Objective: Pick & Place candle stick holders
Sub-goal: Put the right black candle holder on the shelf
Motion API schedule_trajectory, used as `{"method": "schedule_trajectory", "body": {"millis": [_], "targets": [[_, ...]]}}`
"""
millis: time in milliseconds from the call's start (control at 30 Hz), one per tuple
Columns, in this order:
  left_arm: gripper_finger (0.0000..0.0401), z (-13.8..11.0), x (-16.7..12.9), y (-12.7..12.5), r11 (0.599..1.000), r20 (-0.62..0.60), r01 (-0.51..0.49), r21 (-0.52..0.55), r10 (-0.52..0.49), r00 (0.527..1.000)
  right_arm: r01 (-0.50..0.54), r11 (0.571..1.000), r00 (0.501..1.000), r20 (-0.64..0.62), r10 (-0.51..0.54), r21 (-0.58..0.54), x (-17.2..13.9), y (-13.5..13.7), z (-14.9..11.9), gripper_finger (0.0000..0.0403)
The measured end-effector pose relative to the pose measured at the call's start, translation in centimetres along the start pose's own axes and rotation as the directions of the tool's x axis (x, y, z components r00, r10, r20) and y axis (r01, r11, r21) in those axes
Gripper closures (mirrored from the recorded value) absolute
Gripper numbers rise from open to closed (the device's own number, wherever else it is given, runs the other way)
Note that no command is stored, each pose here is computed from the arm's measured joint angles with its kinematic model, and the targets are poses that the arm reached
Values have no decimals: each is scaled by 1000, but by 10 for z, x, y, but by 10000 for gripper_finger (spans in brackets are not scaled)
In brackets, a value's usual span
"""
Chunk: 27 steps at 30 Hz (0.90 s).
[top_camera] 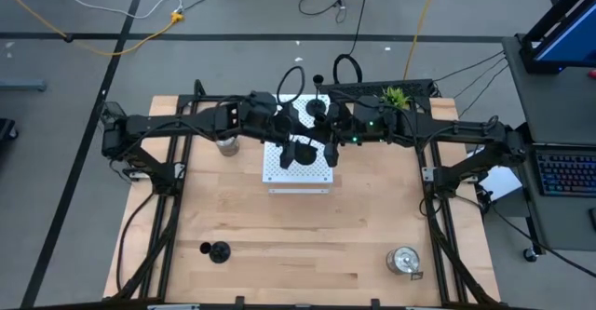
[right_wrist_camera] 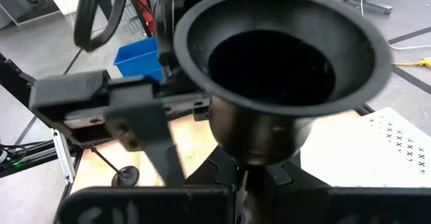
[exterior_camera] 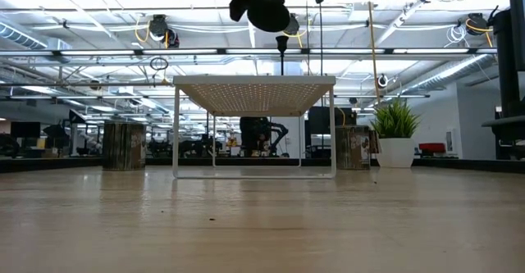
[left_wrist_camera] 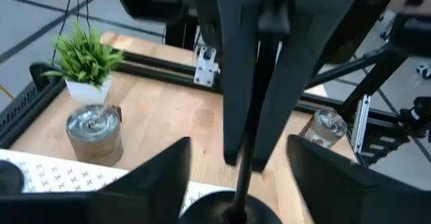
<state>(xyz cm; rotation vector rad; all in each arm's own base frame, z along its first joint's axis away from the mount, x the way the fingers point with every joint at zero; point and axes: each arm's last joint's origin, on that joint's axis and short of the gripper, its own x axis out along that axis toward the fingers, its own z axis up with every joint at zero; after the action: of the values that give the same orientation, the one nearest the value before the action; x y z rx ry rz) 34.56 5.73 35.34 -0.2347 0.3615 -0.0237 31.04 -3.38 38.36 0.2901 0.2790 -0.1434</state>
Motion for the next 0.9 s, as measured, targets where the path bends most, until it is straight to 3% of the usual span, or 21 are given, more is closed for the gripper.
{"method": "schedule_trajectory", "body": {"millis": [300, 633, 900], "targets": [[374, 5, 0, -1, 999, 47, 26, 40, -28, 998, -7, 1000, 1000, -10, 6, -12, -1, 0, -1, 399], [384, 4, -1, 1, 998, 35, 44, 45, -46, 998, 1, 1000, 1000, -15, -1, -20, -1, 0, -1, 391], [389, 2, -1, 3, 999, 12, 11, 53, -11, 1000, 13, 1000, 1000, -3, -13, -24, -1, -1, 0, 333]]}}
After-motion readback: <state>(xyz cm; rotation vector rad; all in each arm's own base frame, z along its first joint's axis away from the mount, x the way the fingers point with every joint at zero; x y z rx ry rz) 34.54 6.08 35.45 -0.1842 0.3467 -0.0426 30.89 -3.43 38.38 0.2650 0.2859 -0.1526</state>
